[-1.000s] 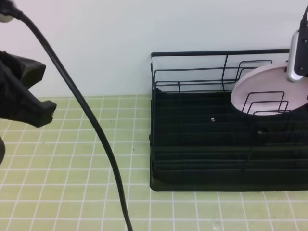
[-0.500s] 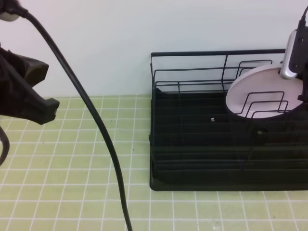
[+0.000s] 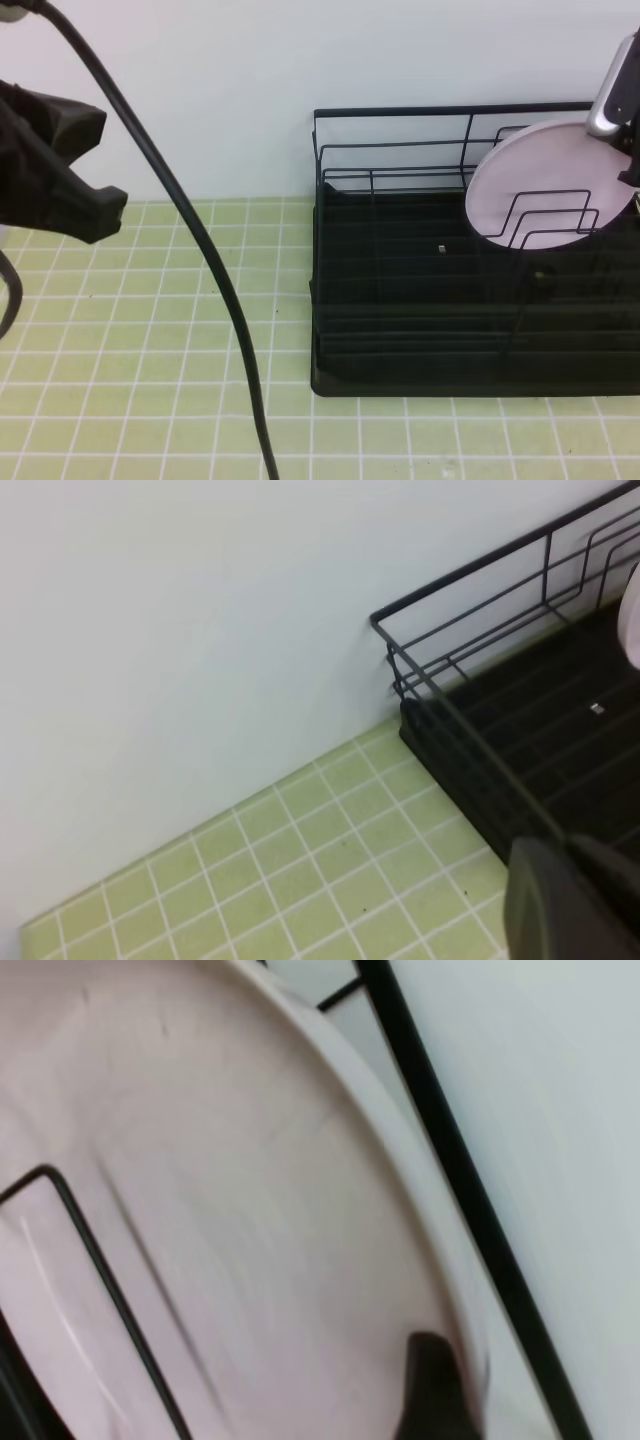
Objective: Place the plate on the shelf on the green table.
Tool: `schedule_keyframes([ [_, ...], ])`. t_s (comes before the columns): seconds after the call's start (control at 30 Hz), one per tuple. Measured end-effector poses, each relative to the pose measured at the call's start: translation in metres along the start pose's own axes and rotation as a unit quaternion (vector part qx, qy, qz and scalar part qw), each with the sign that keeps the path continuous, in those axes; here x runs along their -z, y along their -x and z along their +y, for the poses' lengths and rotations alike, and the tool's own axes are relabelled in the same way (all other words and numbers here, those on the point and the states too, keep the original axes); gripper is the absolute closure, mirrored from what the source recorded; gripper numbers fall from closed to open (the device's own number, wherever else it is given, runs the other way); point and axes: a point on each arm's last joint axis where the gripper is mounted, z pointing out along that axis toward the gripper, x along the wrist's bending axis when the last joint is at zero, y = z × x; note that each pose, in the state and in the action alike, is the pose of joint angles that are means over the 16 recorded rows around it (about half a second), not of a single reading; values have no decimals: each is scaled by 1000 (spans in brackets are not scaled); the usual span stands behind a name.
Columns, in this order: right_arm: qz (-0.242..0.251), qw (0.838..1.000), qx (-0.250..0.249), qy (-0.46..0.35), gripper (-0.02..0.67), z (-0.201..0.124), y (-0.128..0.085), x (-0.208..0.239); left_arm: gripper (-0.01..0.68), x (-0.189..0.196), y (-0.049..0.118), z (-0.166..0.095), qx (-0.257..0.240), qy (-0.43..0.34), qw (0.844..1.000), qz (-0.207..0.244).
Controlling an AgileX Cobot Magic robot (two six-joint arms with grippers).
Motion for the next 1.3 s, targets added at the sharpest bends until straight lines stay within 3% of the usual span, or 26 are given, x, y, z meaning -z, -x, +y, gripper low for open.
schedule_keyframes([
  [0.5, -32, 998, -26, 48, 204, 26, 21, 41, 671, -1, -1, 3, 16, 17, 1000, 8],
  [0.73, -84, 989, -66, 101, 204, 52, 42, 92, 604, 6, -5, 8, 1, 52, 998, 20],
  [0.87, -115, 976, -115, 147, 204, 70, 53, 132, 523, 15, -7, 12, -6, 82, 996, 24],
  [1.03, -134, 947, -191, 220, 205, 93, 60, 192, 412, 32, -11, 16, -6, 121, 992, 26],
  [1.17, -128, 920, -247, 276, 217, 108, 56, 242, 345, 48, -14, 17, -2, 146, 989, 27],
  [1.3, -110, 904, -279, 304, 280, 115, 40, 287, 330, 64, -18, 16, 3, 165, 986, 29],
])
